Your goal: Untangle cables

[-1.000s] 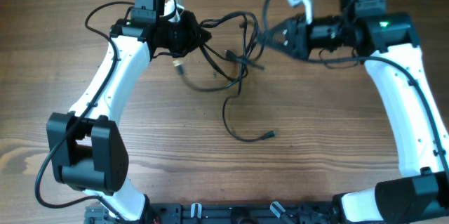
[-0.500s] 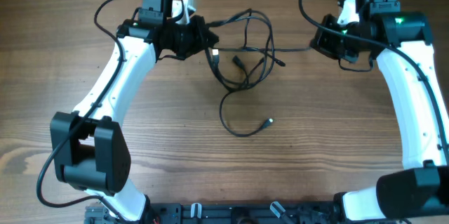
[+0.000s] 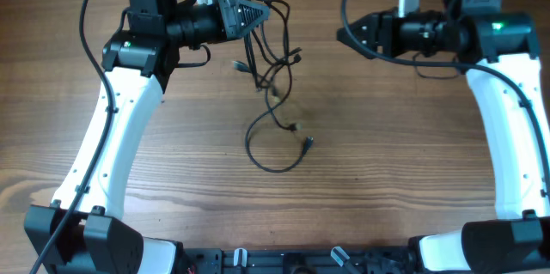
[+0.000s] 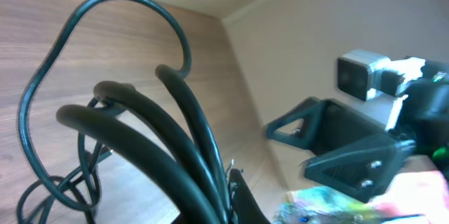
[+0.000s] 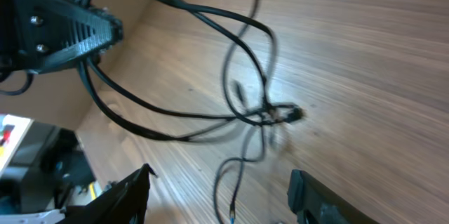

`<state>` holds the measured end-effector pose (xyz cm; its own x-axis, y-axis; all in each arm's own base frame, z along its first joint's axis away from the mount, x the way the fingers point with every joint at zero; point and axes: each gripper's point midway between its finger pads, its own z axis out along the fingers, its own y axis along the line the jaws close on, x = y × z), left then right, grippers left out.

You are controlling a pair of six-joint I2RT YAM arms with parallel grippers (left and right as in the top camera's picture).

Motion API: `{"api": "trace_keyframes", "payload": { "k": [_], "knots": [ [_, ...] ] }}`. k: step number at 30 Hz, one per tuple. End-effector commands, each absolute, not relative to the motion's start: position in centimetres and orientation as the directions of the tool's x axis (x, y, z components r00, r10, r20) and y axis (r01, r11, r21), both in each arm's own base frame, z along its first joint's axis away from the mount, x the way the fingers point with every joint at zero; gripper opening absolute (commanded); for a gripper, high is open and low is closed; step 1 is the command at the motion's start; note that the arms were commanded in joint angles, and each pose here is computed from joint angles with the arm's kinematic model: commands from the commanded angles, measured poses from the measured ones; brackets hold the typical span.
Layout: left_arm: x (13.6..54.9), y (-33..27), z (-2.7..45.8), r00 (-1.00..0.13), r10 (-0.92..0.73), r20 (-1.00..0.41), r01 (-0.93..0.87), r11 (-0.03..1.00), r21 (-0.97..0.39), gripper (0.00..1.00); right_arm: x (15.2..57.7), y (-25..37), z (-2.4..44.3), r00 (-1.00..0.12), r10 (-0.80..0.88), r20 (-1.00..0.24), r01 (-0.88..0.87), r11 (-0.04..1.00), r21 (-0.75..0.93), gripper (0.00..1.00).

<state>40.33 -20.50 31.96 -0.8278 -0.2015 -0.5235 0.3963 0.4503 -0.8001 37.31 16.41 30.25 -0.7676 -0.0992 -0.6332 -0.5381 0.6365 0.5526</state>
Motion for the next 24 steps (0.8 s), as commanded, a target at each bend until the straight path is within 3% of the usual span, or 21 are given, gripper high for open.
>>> {"api": "trace_keyframes", "payload": {
  "k": [1,6,9,14,16,19,22,24],
  "knots": [
    [39.4,-21.1,33.5,-0.903,-0.262,-0.341,0.244,0.339,-0.908,0.04,36.7,20.5,30.8,-0.780,-0.113,-0.616,-0.562,0.561,0.608,0.63],
    [39.4,-21.1,33.5,-0.935,-0.341,-0.094,0.002,0.260,-0.965,0.04,35.6,24.8,29.8,-0.701,-0.241,-0.671,-0.688,0.475,0.548,0.63],
    [39.3,-21.1,33.5,-0.937,-0.340,-0.078,-0.012,0.254,-0.967,0.04,34.7,27.1,29.1,-0.632,-0.317,-0.707,-0.763,0.414,0.496,0.61],
    [39.0,-21.2,33.3,-0.942,-0.323,-0.095,0.007,0.263,-0.965,0.04,35.3,28.4,27.4,-0.629,-0.345,-0.697,-0.767,0.424,0.482,0.56],
    [39.5,-20.6,31.8,-0.926,-0.331,-0.182,0.058,0.352,-0.934,0.04,35.4,28.3,26.9,-0.641,-0.348,-0.684,-0.756,0.439,0.486,0.55],
    [40.1,-17.0,25.0,-0.869,-0.481,-0.116,-0.202,0.558,-0.805,0.04,35.8,27.4,25.7,-0.672,-0.359,-0.647,-0.722,0.511,0.466,0.54],
    [39.4,-16.4,19.5,-0.877,-0.478,-0.054,-0.300,0.632,-0.715,0.04,36.6,25.4,23.8,-0.765,-0.321,-0.558,-0.602,0.664,0.444,0.53],
    [38.9,-17.6,16.7,-0.894,-0.448,-0.006,-0.322,0.652,-0.687,0.04,36.6,25.0,23.4,-0.789,-0.305,-0.533,-0.567,0.694,0.443,0.53]
  ]
}}
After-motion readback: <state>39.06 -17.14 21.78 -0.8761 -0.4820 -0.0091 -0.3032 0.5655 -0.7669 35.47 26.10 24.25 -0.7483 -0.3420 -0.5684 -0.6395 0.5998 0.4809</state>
